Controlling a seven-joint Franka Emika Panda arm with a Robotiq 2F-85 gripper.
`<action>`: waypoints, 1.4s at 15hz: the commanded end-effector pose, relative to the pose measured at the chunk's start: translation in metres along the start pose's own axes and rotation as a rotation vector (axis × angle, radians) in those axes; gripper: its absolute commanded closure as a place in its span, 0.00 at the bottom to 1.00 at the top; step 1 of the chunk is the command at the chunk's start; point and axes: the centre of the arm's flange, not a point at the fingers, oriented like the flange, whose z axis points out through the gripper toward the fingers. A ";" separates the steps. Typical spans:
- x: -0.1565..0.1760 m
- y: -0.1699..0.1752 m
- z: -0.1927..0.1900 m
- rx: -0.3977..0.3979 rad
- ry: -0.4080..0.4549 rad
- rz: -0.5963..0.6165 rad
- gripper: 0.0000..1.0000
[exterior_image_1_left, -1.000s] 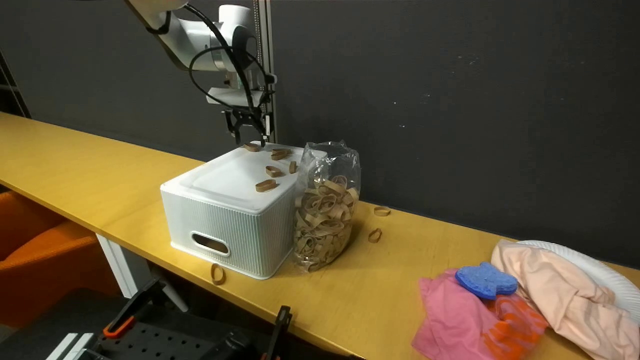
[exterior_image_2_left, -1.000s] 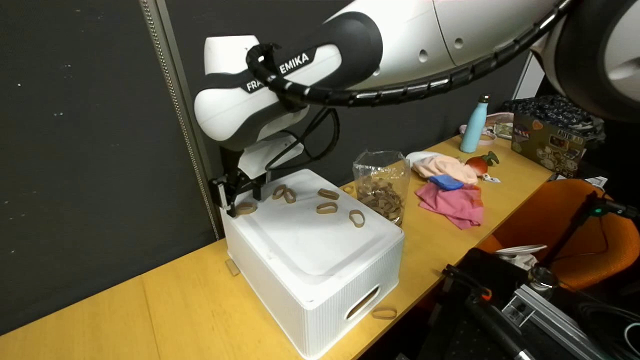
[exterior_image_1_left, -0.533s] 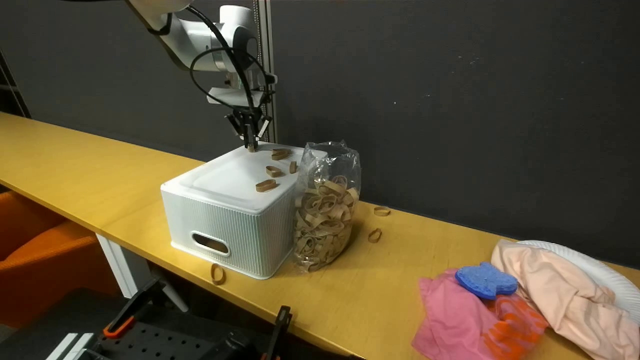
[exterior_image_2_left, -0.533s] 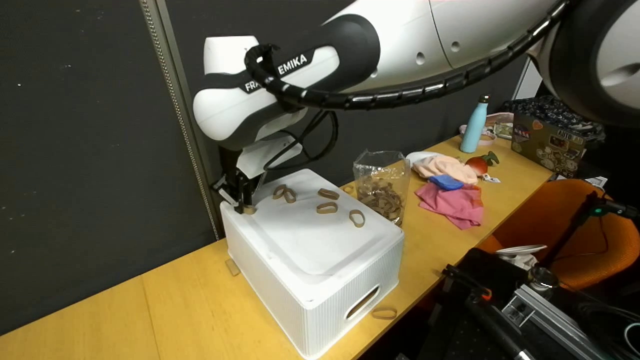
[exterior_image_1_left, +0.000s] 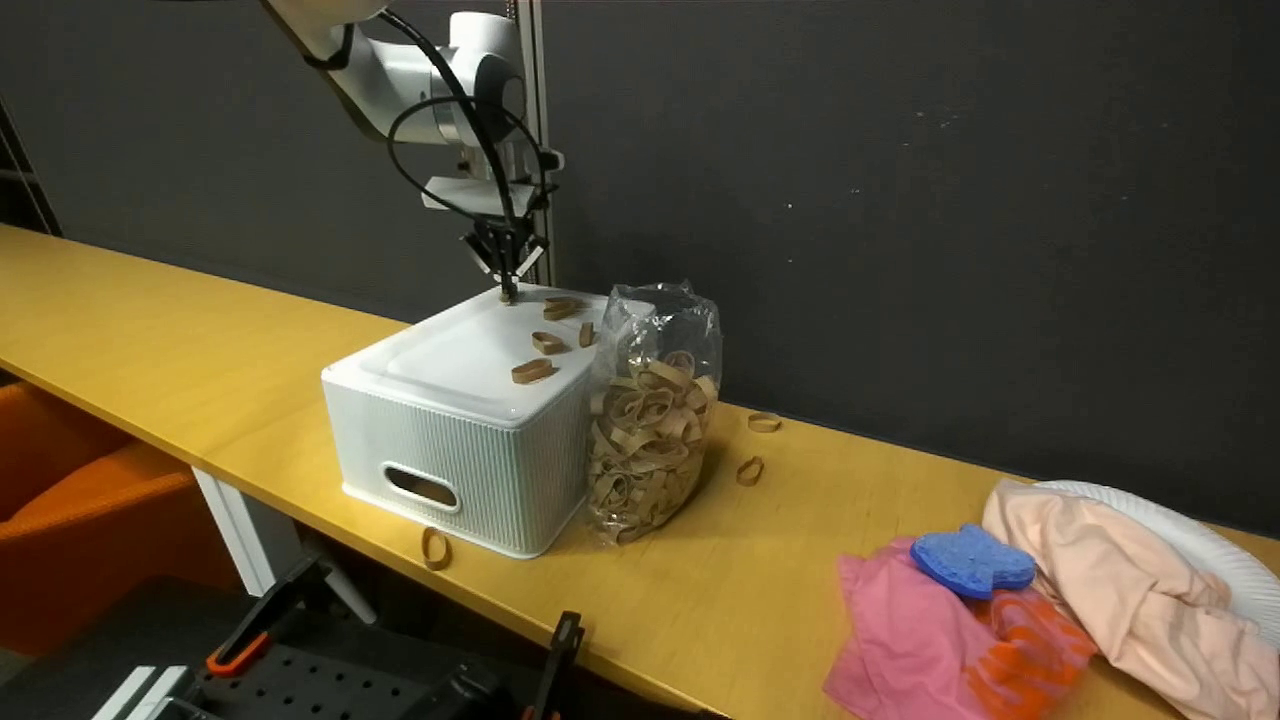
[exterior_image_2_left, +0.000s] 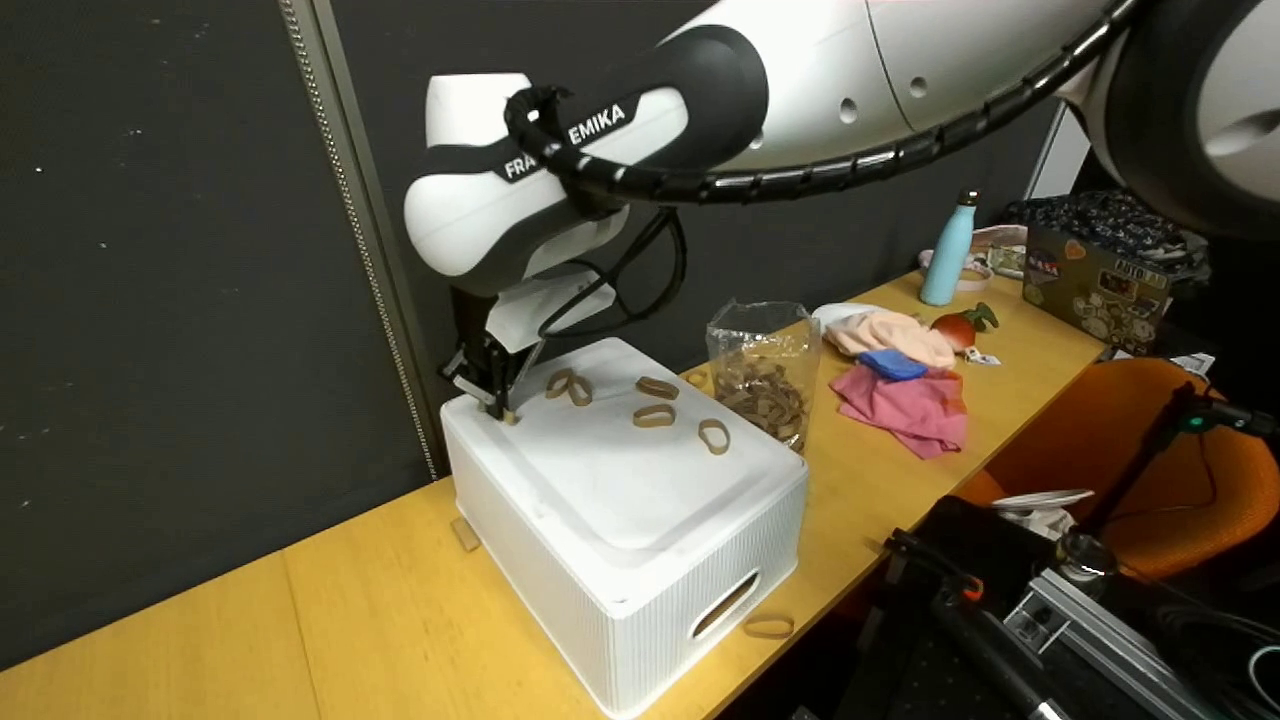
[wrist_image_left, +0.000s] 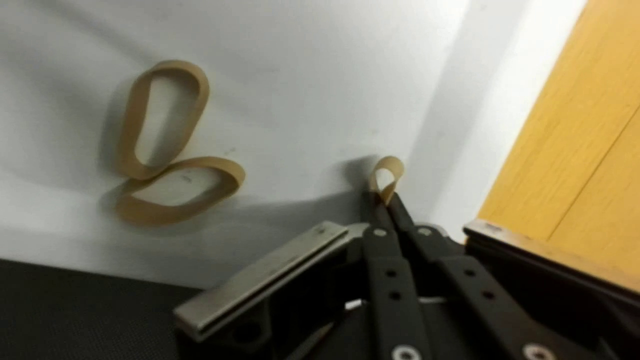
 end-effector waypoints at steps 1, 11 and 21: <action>-0.027 0.032 -0.017 0.008 0.013 0.060 0.99; -0.044 0.062 -0.031 -0.015 0.009 0.121 0.81; -0.063 0.074 -0.022 -0.025 -0.009 0.164 0.07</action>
